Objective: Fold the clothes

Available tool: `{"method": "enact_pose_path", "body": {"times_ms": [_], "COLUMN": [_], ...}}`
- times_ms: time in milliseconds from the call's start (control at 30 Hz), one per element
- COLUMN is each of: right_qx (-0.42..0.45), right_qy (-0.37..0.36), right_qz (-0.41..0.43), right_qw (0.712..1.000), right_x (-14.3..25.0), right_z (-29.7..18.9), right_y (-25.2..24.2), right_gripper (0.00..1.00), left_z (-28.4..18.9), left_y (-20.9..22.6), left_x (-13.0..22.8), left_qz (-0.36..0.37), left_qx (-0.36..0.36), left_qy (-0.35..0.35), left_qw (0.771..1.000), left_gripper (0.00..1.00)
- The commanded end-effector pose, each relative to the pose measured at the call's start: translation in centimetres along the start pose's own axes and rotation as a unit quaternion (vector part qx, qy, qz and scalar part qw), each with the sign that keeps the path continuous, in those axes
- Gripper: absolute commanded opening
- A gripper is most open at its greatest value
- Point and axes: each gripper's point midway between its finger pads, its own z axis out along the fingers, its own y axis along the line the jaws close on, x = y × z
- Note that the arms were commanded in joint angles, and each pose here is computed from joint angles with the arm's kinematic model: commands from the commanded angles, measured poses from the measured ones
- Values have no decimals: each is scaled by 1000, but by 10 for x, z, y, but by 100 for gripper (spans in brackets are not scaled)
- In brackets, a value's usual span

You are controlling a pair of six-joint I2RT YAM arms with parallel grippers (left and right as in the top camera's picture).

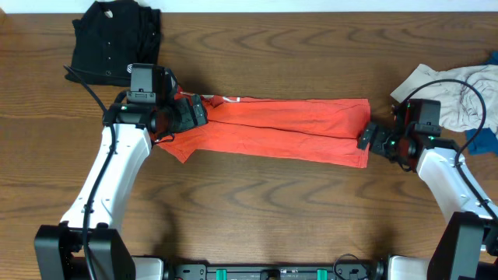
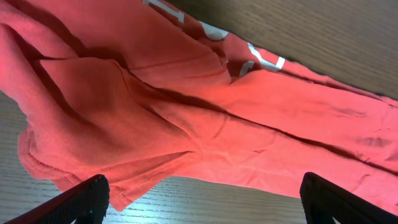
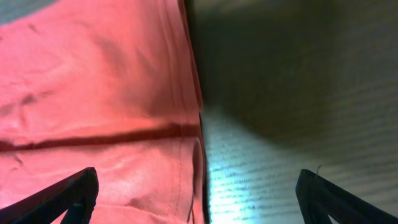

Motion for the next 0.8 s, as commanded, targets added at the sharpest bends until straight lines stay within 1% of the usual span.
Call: {"method": "enact_pose_path", "body": {"times_ms": [0, 100, 333, 767], "right_qx": [-10, -28, -29, -101], "right_qy": [2, 24, 53, 100], "right_qz": [-21, -28, -22, -35], "right_qw": [1000, 999, 998, 989], "right_x": [-8, -2, 5, 26], "right_z": [2, 10, 29, 61], "right_y": [3, 8, 5, 21], "right_gripper": [99, 99, 99, 99], "left_z": [11, 15, 17, 17], "left_y": [3, 5, 6, 6], "left_x": [7, 9, 10, 10], "left_qz": [2, 0, -1, -1], "left_qx": [-3, -6, -7, -7], "left_qy": [19, 27, 29, 29], "left_qw": [1000, 1000, 1000, 1000], "left_gripper": [98, 98, 98, 98]}}
